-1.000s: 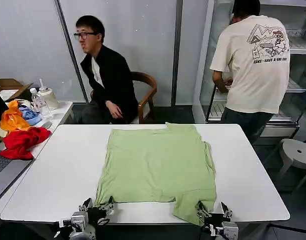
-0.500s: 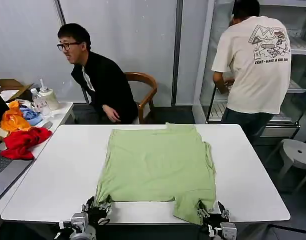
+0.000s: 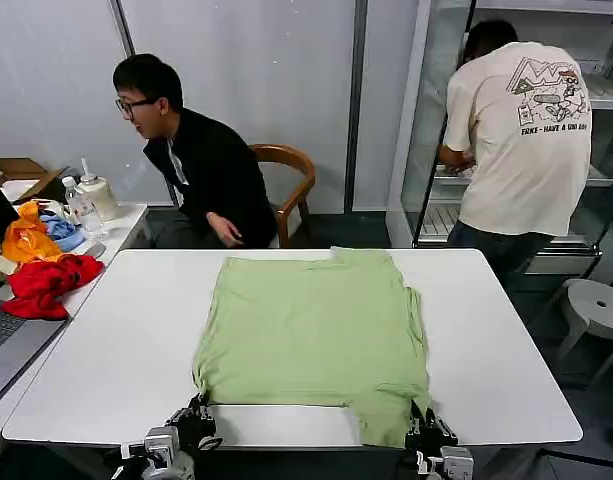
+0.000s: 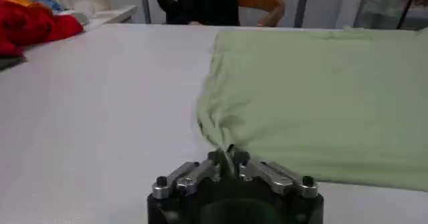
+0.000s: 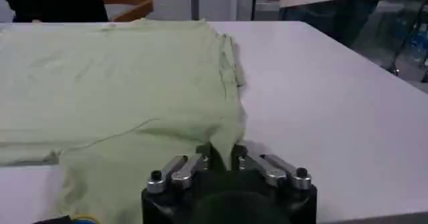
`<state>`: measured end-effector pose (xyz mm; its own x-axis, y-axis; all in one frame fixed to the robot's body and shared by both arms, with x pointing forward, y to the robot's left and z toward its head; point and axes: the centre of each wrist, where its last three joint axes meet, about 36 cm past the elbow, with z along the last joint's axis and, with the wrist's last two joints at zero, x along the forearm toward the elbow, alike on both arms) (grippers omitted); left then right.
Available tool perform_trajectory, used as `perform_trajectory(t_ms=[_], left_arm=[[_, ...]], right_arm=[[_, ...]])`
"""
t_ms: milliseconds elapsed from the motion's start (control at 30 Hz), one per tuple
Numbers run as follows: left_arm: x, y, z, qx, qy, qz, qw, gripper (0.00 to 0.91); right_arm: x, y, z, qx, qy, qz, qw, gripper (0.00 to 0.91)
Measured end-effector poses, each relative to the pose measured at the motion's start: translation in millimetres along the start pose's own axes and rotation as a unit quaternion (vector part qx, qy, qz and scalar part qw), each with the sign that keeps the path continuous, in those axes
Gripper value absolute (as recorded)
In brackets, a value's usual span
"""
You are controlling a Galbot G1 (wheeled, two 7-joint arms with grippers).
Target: Fold and organize the clothes.
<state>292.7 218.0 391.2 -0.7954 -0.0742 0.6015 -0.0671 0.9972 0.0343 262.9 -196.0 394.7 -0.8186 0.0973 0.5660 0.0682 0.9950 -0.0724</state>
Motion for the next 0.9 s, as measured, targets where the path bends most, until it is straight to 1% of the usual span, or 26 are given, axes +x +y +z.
perform_trajectory(t_ms=[300,533,567,700,733,900], left_arm=[[11,2,-2,0.001,-0.002,0.001,1.000,0.020],[34,-1,-7,0.002,-0.007,0.008,1.000,0.020],[38,-1,-9,0.003,-0.010,0.009,1.000,0.010],[53,0,-19,0.006,-0.026,0.013,1.000,0.020],[57,0,-22,0.007,-0.032,0.014,0.999,0.010],[69,-1,-34,0.010,-0.055,0.021,0.998,0.020]], right_arm=[[19,0,-9,-0.003,-0.014,-0.001,1.000,0.000],[42,3,-23,-0.007,-0.041,-0.008,0.999,0.000],[46,3,-25,-0.008,-0.044,-0.008,0.999,0.000],[55,3,-35,-0.009,-0.066,-0.009,0.998,0.000],[56,3,-36,-0.009,-0.069,-0.009,0.998,0.000],[59,2,-42,-0.008,-0.082,-0.007,0.997,0.000]])
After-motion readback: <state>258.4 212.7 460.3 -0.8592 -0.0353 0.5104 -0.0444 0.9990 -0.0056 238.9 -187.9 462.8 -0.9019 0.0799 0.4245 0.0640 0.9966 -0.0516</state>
